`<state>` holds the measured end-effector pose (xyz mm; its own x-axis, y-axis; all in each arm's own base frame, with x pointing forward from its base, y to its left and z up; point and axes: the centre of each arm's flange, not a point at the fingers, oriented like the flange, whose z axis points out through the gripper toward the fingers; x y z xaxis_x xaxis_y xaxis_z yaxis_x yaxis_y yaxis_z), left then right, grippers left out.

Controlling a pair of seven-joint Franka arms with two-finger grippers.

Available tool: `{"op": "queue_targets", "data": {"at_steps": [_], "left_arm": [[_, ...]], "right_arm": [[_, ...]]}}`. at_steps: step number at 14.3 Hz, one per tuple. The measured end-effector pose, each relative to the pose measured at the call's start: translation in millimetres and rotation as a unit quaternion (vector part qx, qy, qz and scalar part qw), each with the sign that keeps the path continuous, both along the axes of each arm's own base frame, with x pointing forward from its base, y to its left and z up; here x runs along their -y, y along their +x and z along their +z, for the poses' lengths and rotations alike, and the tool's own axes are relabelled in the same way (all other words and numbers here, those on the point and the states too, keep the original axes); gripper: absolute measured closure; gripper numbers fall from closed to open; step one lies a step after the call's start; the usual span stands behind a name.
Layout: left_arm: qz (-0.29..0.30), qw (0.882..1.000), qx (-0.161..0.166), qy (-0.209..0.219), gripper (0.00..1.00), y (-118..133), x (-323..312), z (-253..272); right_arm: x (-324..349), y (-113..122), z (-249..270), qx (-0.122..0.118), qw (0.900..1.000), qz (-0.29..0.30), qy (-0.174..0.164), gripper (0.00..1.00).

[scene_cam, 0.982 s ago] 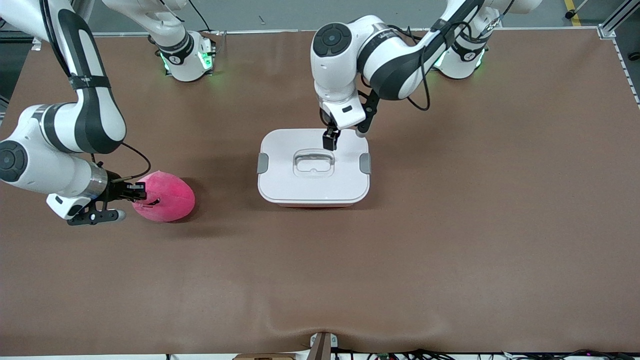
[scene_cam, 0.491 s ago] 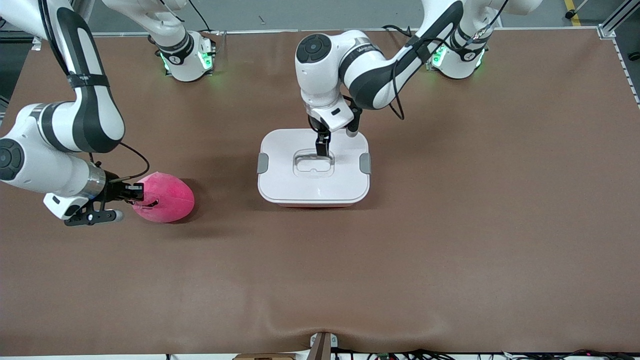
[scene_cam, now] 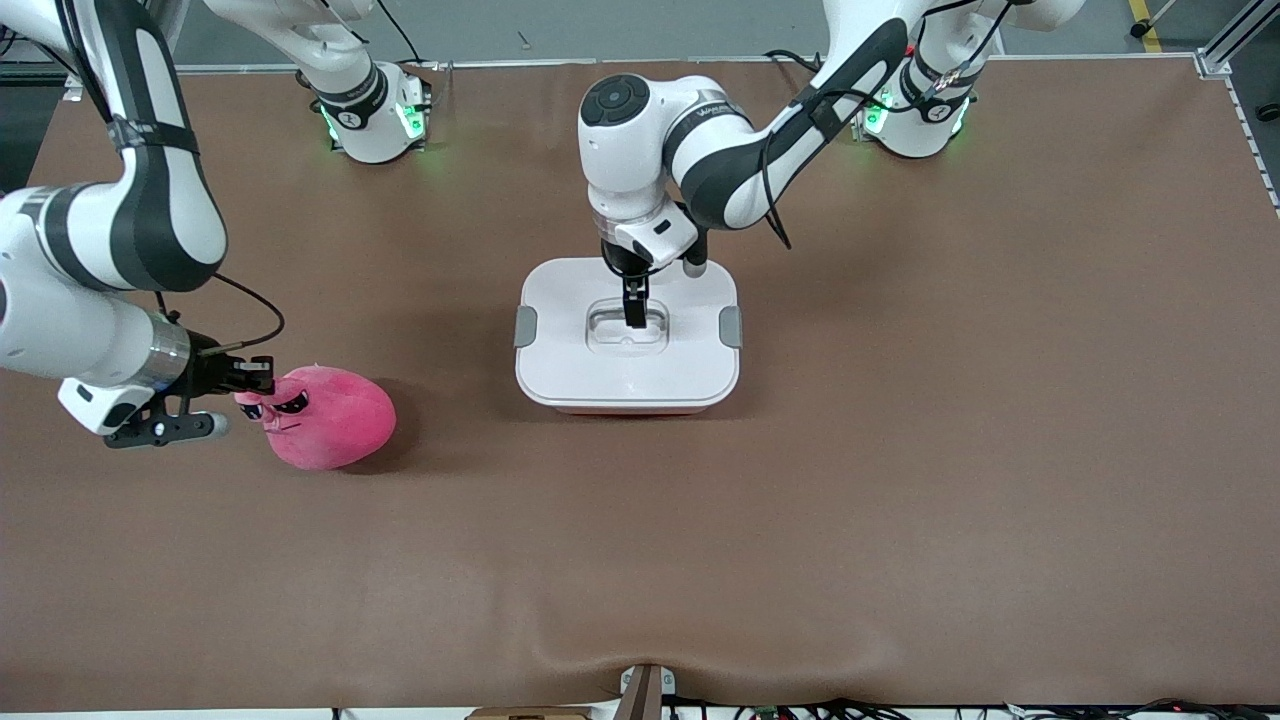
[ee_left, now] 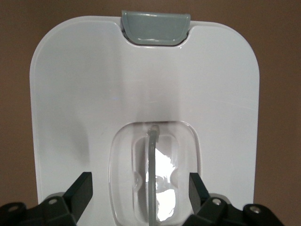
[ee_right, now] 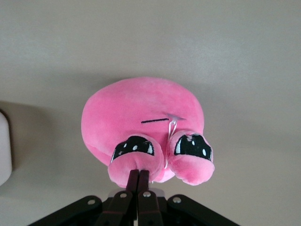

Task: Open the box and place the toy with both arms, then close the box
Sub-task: 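Lift the pink plush with the right gripper toward the box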

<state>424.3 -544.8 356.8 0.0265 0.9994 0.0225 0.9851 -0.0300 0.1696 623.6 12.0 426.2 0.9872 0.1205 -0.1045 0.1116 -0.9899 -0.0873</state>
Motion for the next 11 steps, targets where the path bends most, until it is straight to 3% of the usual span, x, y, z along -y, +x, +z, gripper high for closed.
{"op": "queue_targets", "data": {"at_steps": [4,11], "left_arm": [[0.0,1.0,0.0,-0.003,0.09,0,1,-1],[-0.01,1.0,0.004,-0.012,0.23,-3,8,-7]], "right_arm": [[-5,1,21,-0.005,1.0,0.013,0.002,0.98],[-22,-8,48,-0.002,0.998,0.056,0.006,0.98]]}}
